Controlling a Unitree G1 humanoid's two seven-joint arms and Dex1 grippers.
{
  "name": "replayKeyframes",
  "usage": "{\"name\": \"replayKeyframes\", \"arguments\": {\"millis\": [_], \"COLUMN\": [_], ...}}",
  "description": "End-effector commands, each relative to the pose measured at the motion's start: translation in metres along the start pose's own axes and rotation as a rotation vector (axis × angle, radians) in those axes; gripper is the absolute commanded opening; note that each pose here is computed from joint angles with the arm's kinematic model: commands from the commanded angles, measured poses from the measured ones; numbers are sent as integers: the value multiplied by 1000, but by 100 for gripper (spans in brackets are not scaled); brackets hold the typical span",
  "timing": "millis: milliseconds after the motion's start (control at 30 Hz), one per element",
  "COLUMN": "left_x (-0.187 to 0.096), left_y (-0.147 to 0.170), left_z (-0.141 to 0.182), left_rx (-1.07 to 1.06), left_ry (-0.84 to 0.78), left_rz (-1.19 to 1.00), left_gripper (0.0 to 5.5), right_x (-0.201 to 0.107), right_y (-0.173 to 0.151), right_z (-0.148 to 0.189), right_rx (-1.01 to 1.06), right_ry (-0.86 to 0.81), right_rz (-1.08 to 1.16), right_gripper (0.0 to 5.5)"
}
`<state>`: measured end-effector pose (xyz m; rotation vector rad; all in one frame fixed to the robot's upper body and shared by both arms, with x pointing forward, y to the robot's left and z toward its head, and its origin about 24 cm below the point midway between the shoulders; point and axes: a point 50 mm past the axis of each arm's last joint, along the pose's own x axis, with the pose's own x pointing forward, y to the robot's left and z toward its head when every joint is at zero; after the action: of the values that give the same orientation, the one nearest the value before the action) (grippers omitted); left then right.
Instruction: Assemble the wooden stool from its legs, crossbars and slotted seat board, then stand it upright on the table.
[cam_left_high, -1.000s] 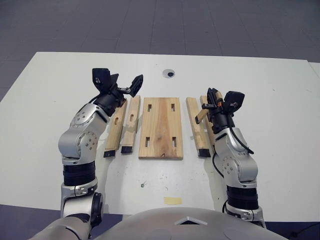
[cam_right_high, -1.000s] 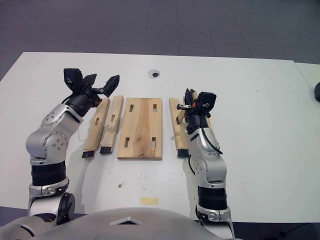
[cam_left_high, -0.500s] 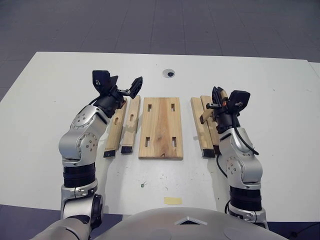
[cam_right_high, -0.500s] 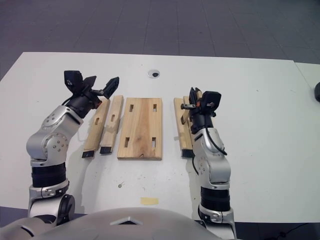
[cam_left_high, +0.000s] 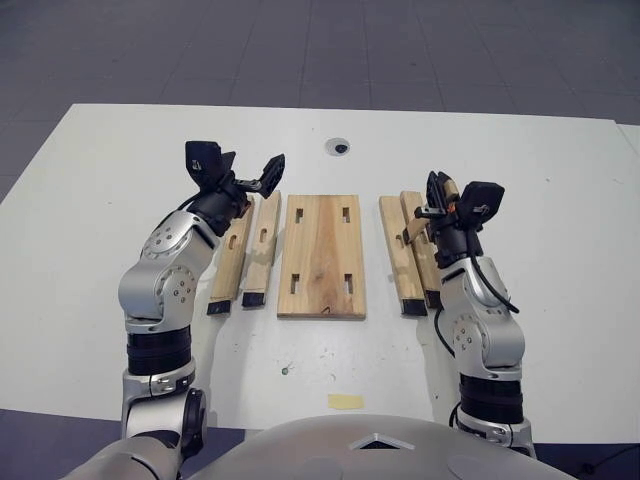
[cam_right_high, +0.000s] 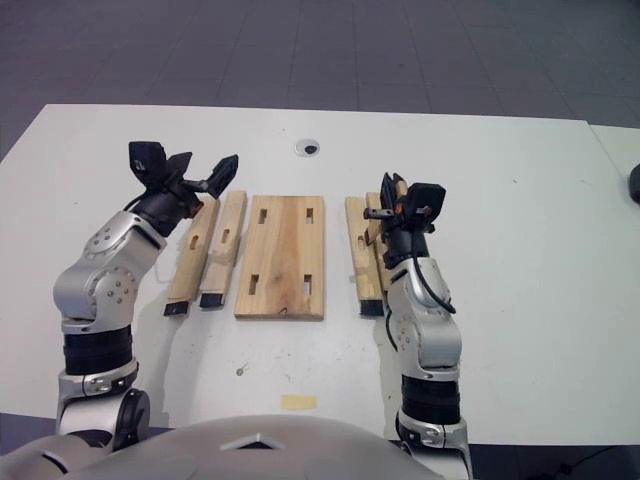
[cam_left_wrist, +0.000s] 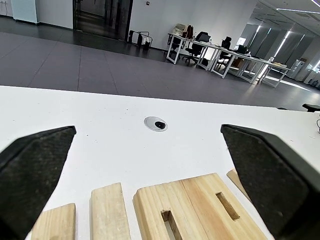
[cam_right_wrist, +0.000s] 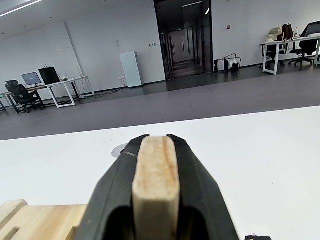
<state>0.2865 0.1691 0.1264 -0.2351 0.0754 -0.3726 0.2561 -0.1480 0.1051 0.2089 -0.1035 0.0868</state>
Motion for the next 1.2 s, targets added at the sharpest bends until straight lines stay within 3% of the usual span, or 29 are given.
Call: {"name": "replayKeyframes", "arguments": {"millis": [33, 300, 933, 1200], "left_x": [0, 1, 0, -1], "left_y": [-1, 0, 1, -1], "left_z": [-1, -3, -6, -6], "left_rx": [11, 17, 15, 14], "left_ry": [-3, -3, 11, 12], "left_rz": [-1, -2, 0, -3], "left_gripper": [540, 540, 540, 540], "right_x": [0, -2, -12, -4], "right_y": [5, 7, 3, 8], "right_z": [2, -9, -10, 0], "right_rx": [-8, 89, 76, 130], "right_ry": [-2, 55, 99, 43], "right_rz": [22, -14, -54, -45], "right_gripper": [41, 41, 41, 41]}}
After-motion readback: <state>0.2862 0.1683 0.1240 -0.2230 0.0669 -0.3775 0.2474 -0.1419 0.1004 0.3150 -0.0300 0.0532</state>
